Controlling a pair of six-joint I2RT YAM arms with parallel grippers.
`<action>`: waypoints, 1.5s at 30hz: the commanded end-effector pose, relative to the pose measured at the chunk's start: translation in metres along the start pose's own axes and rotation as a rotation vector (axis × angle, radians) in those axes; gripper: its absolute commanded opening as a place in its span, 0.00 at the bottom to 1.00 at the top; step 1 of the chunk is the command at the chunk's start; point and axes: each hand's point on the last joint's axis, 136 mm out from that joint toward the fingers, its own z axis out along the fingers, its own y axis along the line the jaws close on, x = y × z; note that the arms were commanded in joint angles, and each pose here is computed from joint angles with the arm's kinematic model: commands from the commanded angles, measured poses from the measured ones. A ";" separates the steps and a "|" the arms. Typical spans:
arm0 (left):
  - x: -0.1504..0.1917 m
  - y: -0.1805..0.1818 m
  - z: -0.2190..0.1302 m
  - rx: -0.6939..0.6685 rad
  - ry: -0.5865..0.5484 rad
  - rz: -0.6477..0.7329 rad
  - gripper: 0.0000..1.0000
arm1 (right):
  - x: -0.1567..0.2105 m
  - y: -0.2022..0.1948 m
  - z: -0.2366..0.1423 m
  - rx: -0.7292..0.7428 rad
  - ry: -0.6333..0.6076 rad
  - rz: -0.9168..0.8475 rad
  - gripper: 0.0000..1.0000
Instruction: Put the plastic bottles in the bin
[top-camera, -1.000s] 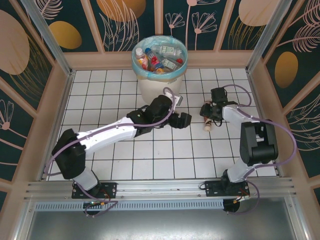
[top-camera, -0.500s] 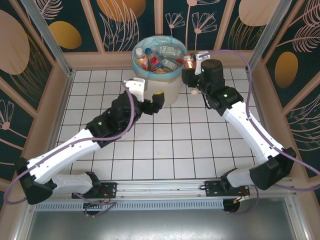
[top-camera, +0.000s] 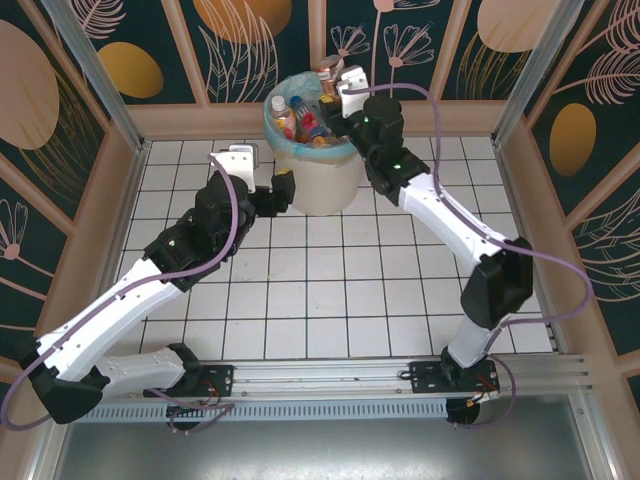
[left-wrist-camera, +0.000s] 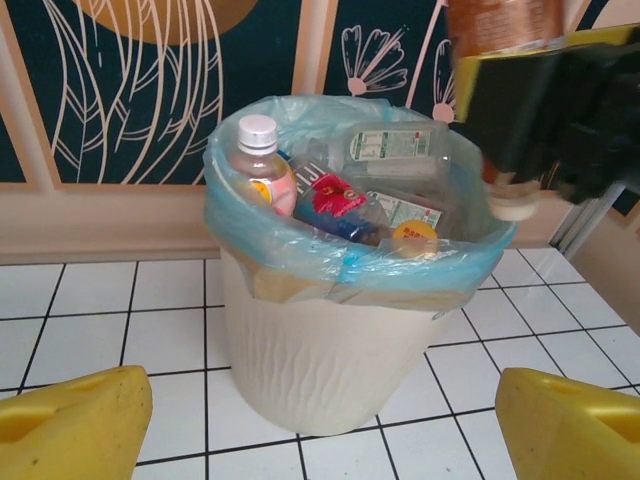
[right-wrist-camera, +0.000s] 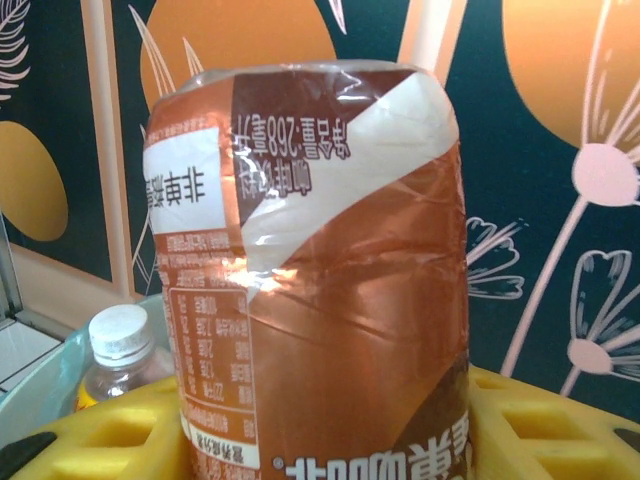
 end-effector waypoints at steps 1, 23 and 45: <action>-0.013 -0.004 -0.010 0.041 -0.016 -0.044 0.89 | -0.033 -0.009 0.012 0.013 -0.165 0.010 0.42; 0.009 -0.004 -0.004 0.055 0.016 -0.076 0.90 | -0.014 -0.014 0.024 0.010 -0.028 0.067 0.79; 0.009 0.012 -0.006 -0.004 -0.005 -0.067 0.90 | 0.026 0.017 0.056 -0.126 0.231 0.149 0.47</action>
